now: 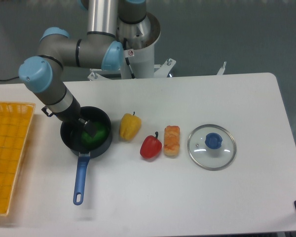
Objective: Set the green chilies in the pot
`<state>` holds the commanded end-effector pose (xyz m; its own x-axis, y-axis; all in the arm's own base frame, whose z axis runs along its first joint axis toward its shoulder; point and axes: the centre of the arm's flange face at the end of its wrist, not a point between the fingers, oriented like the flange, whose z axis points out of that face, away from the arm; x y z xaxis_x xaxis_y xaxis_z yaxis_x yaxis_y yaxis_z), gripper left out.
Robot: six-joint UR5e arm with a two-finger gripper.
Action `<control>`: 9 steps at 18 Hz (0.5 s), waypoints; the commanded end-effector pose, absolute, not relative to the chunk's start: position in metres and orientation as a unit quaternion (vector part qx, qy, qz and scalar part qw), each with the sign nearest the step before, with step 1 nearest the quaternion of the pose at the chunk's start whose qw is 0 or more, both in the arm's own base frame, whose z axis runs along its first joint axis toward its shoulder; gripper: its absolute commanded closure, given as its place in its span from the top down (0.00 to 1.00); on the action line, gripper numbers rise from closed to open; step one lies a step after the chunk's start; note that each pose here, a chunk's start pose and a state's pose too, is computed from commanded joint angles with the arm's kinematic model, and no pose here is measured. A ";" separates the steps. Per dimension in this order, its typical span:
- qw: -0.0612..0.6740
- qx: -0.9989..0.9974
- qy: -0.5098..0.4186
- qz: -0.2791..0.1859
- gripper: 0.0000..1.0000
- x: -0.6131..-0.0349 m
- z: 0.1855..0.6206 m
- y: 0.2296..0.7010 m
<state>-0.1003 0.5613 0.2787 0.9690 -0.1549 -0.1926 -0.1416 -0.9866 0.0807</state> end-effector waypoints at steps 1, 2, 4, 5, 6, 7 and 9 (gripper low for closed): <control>0.032 0.992 -0.074 -0.100 1.00 -0.101 0.280 0.561; 0.031 0.992 -0.074 -0.101 1.00 -0.102 0.282 0.562; 0.023 0.992 -0.070 -0.106 1.00 -0.106 0.294 0.560; 0.019 0.992 -0.066 -0.108 1.00 -0.109 0.301 0.558; 0.017 0.992 -0.060 -0.111 1.00 -0.115 0.306 0.555; 0.015 0.992 -0.050 -0.115 1.00 -0.125 0.312 0.551; 0.017 0.991 -0.033 -0.128 1.00 -0.142 0.321 0.543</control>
